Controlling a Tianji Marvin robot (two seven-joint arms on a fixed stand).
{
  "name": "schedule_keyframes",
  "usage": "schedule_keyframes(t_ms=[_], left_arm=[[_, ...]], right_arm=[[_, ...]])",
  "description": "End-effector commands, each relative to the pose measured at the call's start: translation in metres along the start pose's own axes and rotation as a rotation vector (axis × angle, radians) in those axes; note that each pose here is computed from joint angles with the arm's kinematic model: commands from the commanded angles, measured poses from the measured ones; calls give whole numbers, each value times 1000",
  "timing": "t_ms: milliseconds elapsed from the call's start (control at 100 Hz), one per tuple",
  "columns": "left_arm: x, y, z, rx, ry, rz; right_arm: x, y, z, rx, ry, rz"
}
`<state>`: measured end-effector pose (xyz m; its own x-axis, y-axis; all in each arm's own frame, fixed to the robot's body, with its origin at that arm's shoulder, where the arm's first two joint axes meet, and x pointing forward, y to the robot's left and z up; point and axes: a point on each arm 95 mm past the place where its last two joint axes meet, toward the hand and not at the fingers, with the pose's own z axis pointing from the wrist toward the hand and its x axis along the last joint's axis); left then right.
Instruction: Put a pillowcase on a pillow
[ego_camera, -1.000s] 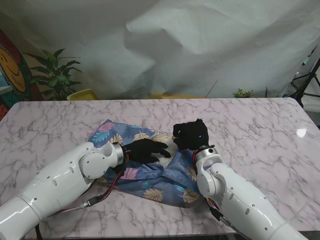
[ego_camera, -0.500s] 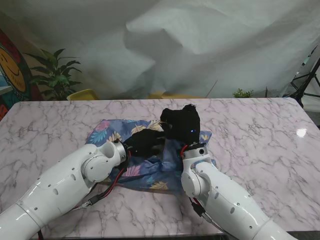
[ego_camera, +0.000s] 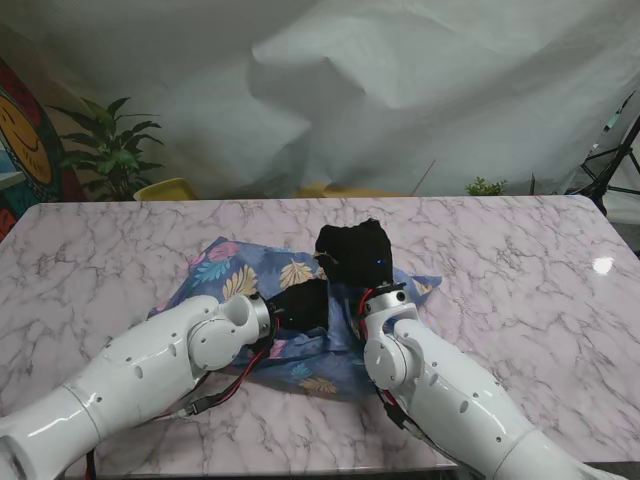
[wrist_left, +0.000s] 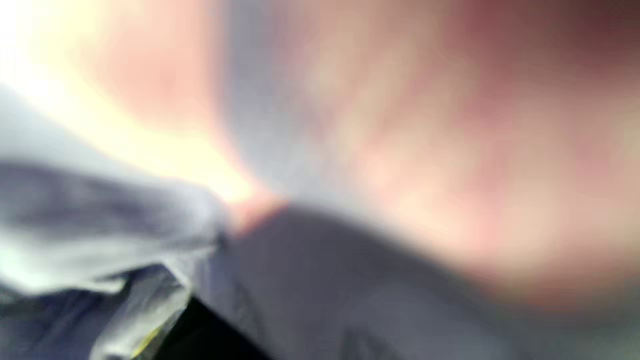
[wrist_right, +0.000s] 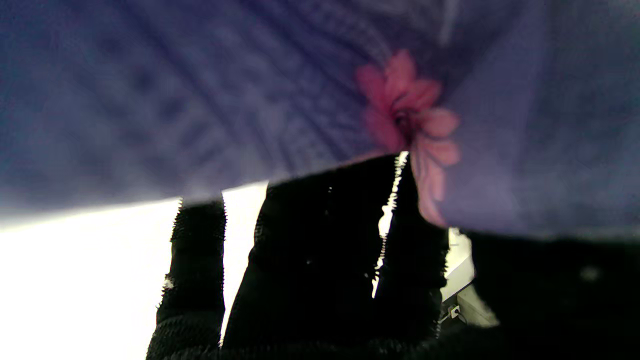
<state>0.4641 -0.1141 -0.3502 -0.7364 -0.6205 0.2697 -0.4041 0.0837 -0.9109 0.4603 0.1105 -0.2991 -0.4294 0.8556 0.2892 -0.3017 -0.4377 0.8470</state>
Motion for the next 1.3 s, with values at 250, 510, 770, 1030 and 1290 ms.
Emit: schedule_keyframes(t_ms=[250,510,770,1030,1290], left_arm=[[-6,7,13,-66,-31,-42],[-9,-5,-3,-23,-58,-43],[-10,-10,-16,-10,-34,-39],[-13,-14,-26,27,-62,-52],[-10,-23,-43,102,-70,-46]], right_arm=[[-4,-3,-30,145,0,-4],[-23,-10,-62,402,-48,-75],[-26,9,-69,409,-41,-55],[-17,51,-73,249,-62,-67],[-32,58,-98,333,-35,-256]])
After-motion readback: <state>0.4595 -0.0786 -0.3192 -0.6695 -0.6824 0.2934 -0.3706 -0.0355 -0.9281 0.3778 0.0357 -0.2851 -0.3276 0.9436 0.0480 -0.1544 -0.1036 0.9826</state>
